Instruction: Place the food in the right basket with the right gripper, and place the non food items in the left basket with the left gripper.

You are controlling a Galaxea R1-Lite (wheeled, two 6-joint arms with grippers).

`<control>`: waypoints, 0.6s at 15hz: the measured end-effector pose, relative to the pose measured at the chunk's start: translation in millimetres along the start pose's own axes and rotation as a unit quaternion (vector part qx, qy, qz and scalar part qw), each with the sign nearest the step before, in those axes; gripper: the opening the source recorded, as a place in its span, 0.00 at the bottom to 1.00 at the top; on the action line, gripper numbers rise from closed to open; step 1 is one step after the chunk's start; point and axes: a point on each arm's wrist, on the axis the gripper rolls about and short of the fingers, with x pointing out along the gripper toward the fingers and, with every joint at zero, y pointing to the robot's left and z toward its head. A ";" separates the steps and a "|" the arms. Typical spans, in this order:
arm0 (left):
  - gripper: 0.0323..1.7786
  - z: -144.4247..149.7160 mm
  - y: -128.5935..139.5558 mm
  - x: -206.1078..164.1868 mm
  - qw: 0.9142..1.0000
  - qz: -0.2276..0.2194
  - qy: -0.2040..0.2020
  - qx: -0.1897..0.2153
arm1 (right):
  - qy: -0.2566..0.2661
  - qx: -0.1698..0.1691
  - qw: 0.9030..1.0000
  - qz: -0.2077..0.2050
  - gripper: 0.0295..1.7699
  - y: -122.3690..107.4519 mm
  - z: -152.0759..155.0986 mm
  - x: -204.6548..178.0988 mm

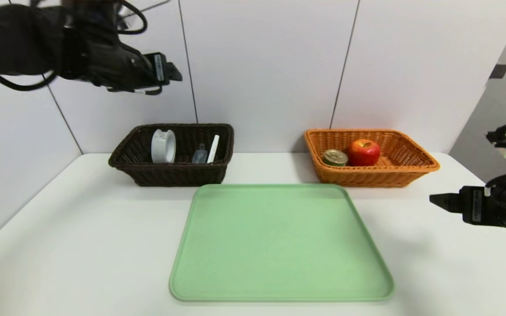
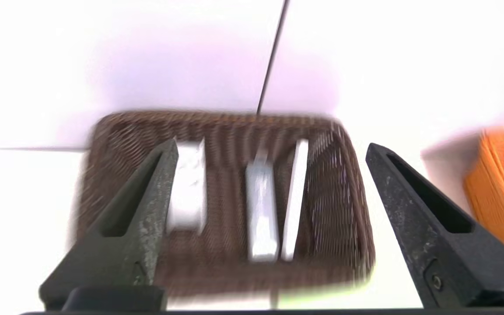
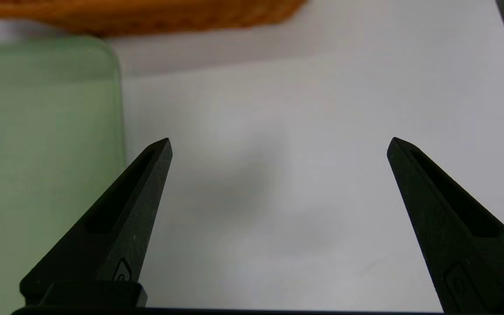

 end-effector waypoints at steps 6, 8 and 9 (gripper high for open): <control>0.91 -16.6 23.5 -129.9 0.995 -0.037 0.039 0.081 | -0.171 -0.110 0.952 0.228 0.96 5.8 40.1 -32.7; 0.92 -24.1 33.7 -159.7 0.997 0.002 0.024 0.078 | -0.197 -0.141 0.938 0.248 0.96 2.3 41.8 -41.7; 0.93 -29.7 39.8 -170.3 0.996 0.038 0.020 0.075 | -0.204 -0.142 0.941 0.231 0.96 -4.4 40.3 -45.0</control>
